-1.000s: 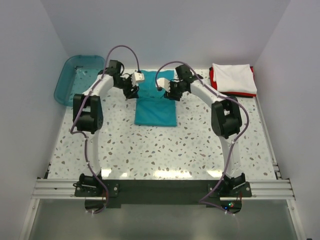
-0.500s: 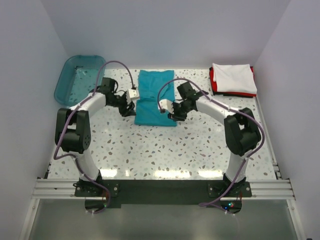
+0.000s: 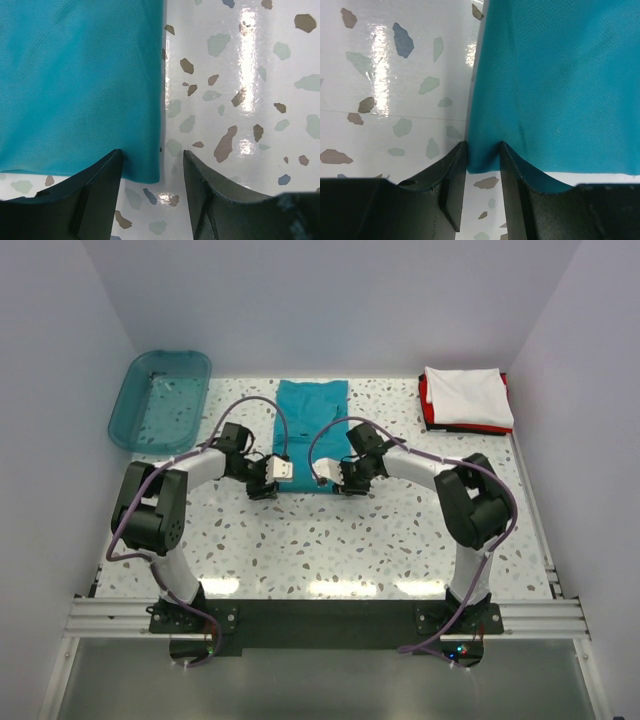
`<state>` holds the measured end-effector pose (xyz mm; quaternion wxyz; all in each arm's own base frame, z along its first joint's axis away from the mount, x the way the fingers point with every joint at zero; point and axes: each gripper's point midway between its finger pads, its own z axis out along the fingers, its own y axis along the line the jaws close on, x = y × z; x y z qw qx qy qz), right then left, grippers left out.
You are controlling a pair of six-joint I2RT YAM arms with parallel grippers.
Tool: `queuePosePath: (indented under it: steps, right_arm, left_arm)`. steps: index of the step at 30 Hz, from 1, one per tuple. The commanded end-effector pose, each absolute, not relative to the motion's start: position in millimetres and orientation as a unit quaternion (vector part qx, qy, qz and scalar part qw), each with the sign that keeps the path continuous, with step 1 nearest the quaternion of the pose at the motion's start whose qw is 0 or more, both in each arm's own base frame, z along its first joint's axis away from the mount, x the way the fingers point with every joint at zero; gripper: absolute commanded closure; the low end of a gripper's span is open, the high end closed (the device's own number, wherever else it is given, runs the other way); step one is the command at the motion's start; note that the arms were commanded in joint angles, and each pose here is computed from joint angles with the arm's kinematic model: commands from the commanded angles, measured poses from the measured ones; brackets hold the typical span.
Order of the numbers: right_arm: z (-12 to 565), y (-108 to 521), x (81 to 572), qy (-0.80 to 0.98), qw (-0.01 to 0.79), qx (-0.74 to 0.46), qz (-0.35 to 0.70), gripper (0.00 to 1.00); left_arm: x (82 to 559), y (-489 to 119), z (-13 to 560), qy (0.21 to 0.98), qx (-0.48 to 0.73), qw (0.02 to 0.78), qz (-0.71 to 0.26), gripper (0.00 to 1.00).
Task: Fold and stack the t-shirts
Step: Fold the tshirt
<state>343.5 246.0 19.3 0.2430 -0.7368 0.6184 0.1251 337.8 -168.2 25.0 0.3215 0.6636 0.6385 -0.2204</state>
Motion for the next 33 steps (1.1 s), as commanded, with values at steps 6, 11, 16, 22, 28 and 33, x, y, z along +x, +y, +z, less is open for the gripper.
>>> queuePosePath:
  steps: [6, 11, 16, 22, 28, 33]
  right_arm:
    - [-4.5, 242.4, 341.7, 0.594, 0.234, -0.763, 0.099, 0.68]
    - [-2.6, 243.8, 347.2, 0.606, 0.239, -0.753, 0.095, 0.99]
    - [55.1, 248.0, 367.5, 0.62, 0.291, -0.721, 0.104, 1.0]
    - [131.0, 238.9, 391.4, 0.622, 0.344, -0.694, 0.11, 1.0]
    - [154.6, 226.3, 394.6, 0.603, 0.349, -0.708, 0.114, 1.0]
    - [150.1, 216.4, 358.9, 0.593, 0.332, -0.721, 0.136, 1.0]
  left_arm:
    - [351.6, -164.1, 21.6, 0.617, 0.69, 0.335, -0.177, 0.61]
    - [354.2, -165.9, 20.9, 0.624, 0.686, 0.33, -0.176, 0.86]
    - [364.5, -172.7, 57.4, 0.625, 0.671, 0.353, -0.188, 1.0]
    - [383.5, -180.7, 116.1, 0.612, 0.663, 0.392, -0.182, 1.0]
    - [390.7, -184.7, 143.6, 0.62, 0.645, 0.409, -0.18, 1.0]
    - [354.0, -192.2, 151.1, 0.614, 0.658, 0.384, -0.207, 1.0]
